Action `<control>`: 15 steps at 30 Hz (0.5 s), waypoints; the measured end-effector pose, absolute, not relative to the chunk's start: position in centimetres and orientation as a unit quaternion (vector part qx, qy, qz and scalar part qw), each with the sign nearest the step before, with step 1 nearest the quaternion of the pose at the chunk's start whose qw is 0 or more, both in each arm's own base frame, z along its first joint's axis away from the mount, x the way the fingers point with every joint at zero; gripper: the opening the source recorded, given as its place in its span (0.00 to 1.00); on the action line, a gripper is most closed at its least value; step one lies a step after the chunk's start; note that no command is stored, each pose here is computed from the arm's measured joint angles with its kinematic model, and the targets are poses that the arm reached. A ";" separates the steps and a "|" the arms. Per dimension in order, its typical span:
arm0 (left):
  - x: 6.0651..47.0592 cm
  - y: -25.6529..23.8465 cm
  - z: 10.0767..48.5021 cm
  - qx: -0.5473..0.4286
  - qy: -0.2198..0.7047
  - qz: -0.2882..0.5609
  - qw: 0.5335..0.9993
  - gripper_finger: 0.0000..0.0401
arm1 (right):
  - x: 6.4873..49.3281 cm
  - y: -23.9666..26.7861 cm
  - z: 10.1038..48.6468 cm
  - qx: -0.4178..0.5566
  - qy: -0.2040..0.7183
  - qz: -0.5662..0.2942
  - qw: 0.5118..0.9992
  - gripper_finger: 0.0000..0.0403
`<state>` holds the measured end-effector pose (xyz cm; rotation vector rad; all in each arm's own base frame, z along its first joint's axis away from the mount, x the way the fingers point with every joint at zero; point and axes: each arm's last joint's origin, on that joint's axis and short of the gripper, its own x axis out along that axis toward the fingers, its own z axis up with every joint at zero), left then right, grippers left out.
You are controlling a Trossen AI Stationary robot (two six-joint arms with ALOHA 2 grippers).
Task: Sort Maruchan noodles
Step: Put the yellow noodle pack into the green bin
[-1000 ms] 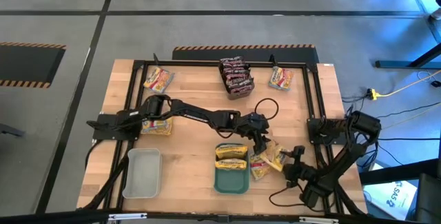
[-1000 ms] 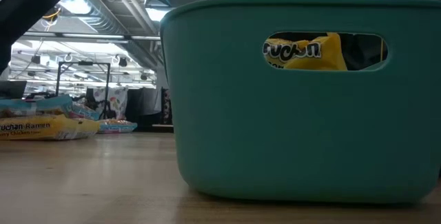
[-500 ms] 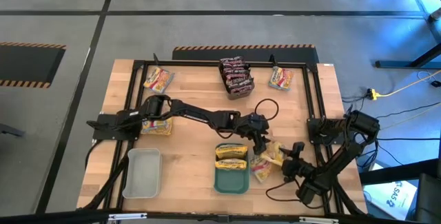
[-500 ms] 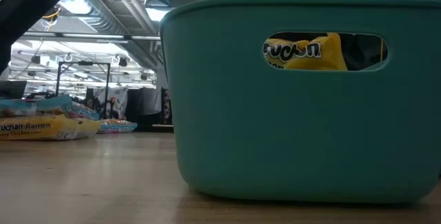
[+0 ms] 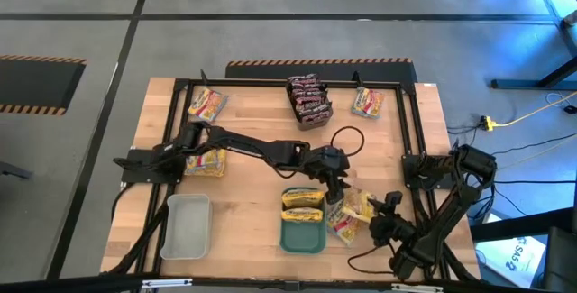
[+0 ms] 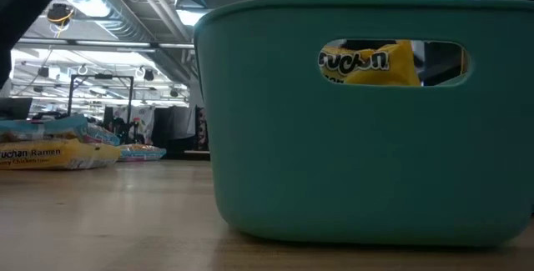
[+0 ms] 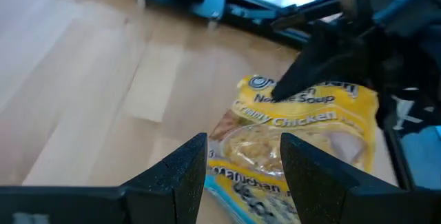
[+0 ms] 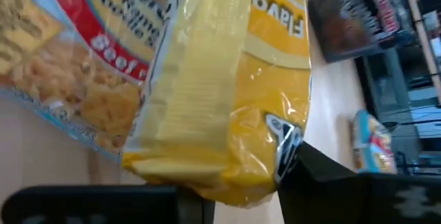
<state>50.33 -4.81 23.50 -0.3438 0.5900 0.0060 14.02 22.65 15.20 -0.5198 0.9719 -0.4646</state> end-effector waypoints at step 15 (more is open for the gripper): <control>40.9 -10.1 30.6 -0.112 0.301 -0.061 0.945 0.45 | 16.4 26.0 22.2 -0.320 0.313 -0.186 0.875 0.23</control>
